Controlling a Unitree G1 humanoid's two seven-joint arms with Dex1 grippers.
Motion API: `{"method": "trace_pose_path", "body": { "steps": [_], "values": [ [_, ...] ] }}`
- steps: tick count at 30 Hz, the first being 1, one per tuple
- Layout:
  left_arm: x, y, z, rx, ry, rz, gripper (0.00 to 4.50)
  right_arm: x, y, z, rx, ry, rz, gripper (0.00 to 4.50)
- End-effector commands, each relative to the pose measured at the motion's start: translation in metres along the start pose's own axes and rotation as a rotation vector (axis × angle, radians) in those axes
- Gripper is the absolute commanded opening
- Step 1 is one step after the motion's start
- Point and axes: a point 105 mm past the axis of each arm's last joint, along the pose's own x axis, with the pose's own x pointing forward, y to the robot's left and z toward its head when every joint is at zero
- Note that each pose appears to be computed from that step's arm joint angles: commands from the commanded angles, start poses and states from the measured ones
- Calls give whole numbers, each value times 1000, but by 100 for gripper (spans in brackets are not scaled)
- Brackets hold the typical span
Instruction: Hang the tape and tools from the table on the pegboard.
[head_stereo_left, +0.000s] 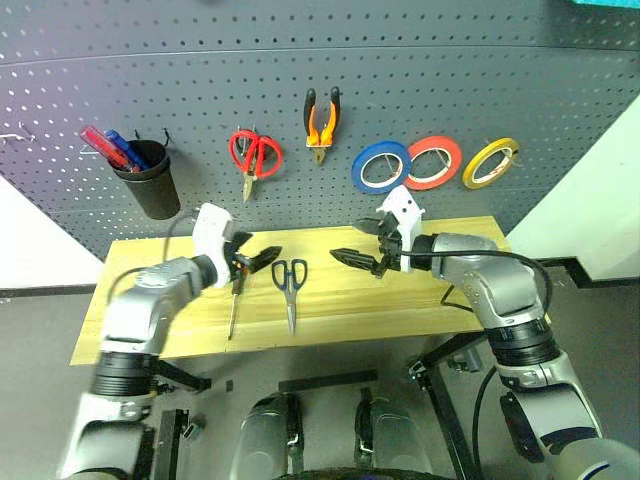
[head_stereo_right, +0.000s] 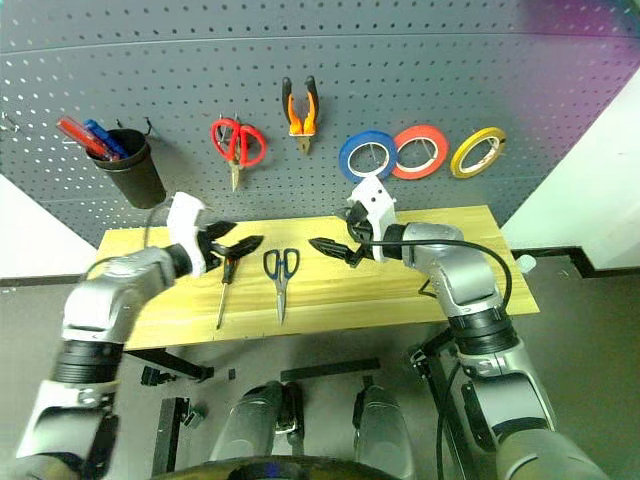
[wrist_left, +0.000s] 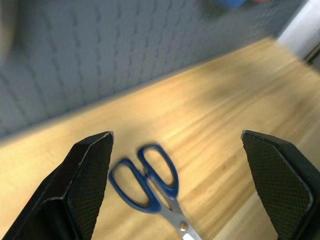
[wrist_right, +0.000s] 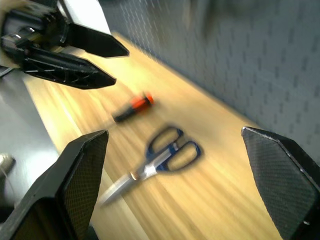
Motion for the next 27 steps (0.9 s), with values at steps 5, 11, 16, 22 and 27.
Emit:
{"method": "trace_pose_path", "body": {
  "steps": [5,11,16,22,27],
  "values": [
    [28,-10,-14,-45,79,172,429,-13,-25,-4,-71,21,-15,443],
    [29,-29,-50,10,276,247,429,-29,-46,-9,-133,94,-19,443],
    [29,-53,-70,-37,375,222,429,-36,-57,-6,-163,113,-30,443],
    [41,-57,-78,-87,407,260,429,-42,-61,-9,-168,129,-35,443],
    [49,-50,-82,-95,429,365,429,-45,-65,-12,-164,148,-41,443]
  ]
}}
